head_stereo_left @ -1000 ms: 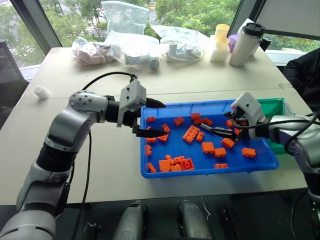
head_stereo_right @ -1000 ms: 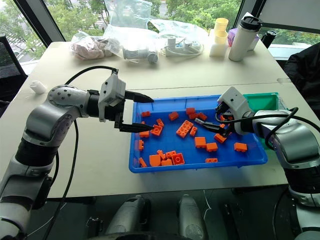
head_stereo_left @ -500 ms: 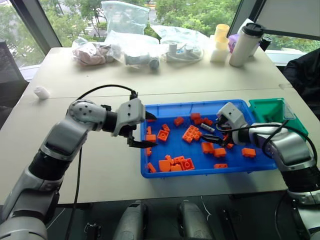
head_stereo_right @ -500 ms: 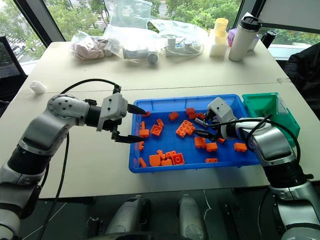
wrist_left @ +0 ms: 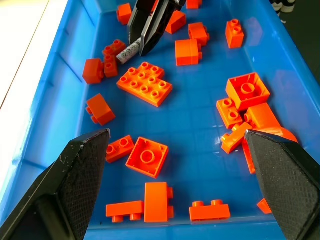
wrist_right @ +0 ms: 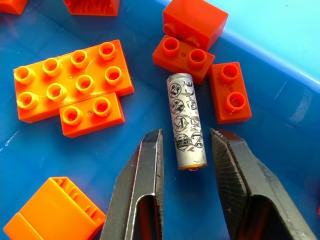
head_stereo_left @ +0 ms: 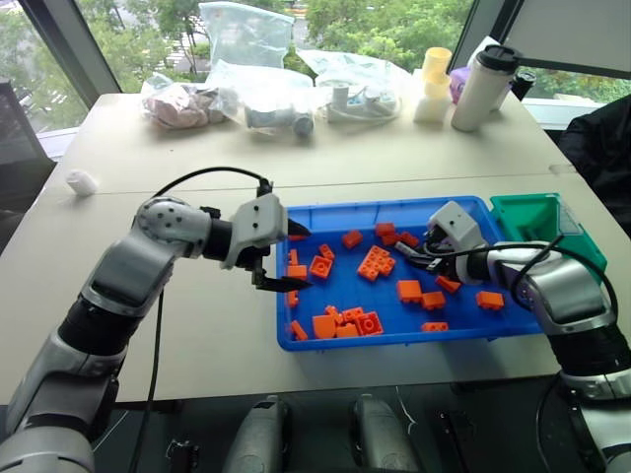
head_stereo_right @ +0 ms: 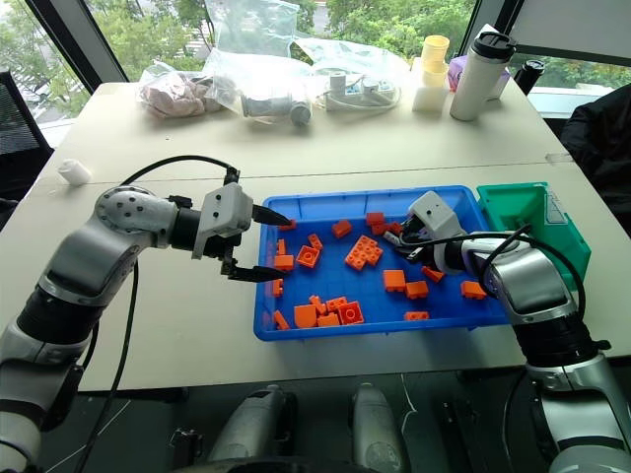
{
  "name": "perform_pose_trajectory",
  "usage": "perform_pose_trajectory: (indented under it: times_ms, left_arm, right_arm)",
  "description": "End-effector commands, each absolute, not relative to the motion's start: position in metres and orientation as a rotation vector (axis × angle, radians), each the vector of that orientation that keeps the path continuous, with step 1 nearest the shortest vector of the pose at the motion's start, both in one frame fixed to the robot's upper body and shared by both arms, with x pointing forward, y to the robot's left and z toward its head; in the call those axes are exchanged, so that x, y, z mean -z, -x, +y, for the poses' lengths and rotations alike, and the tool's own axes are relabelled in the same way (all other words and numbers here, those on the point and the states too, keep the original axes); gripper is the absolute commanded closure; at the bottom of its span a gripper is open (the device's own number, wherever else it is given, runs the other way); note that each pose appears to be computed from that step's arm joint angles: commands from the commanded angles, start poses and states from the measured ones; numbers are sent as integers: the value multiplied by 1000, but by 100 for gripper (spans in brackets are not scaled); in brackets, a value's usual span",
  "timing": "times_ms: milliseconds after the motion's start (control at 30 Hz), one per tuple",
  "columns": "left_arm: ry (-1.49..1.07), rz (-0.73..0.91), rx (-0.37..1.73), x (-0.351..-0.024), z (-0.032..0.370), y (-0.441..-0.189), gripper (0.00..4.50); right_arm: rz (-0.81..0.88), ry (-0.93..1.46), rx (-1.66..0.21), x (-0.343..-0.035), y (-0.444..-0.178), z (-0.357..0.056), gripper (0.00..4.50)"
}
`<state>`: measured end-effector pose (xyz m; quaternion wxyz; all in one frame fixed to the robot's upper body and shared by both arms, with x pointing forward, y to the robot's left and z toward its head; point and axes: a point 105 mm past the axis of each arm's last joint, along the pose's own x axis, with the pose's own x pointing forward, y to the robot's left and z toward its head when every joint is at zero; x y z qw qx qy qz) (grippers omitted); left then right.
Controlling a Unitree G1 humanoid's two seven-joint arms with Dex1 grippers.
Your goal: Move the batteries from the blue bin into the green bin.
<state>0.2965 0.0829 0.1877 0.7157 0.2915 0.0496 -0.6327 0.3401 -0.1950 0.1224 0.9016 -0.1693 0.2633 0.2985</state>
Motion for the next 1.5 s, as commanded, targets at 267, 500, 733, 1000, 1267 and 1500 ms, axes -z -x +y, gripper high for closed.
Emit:
perform_pose_trajectory:
  times_ms: [267,500,733,1000,1267,1500]
  left_arm:
    - [-644,32,1397,-203,77,-301,0]
    - [-660,35,1407,-198,75,-304,0]
    - [-656,42,1392,-195,79,-304,0]
    - [-653,43,1376,-193,79,-304,0]
    - [-653,43,1375,-193,79,-304,0]
    - [-589,-17,1380,-207,75,-302,0]
  right_arm:
    - [398,350,-579,-180,-326,-210,323]
    - [439,300,-665,-158,-323,-192,269]
    - [506,292,-631,-141,-333,-193,29]
    - [539,274,-599,-130,-341,-193,158]
    - [496,306,-624,-138,-342,-188,448]
    - [276,254,-585,-209,-331,-214,448]
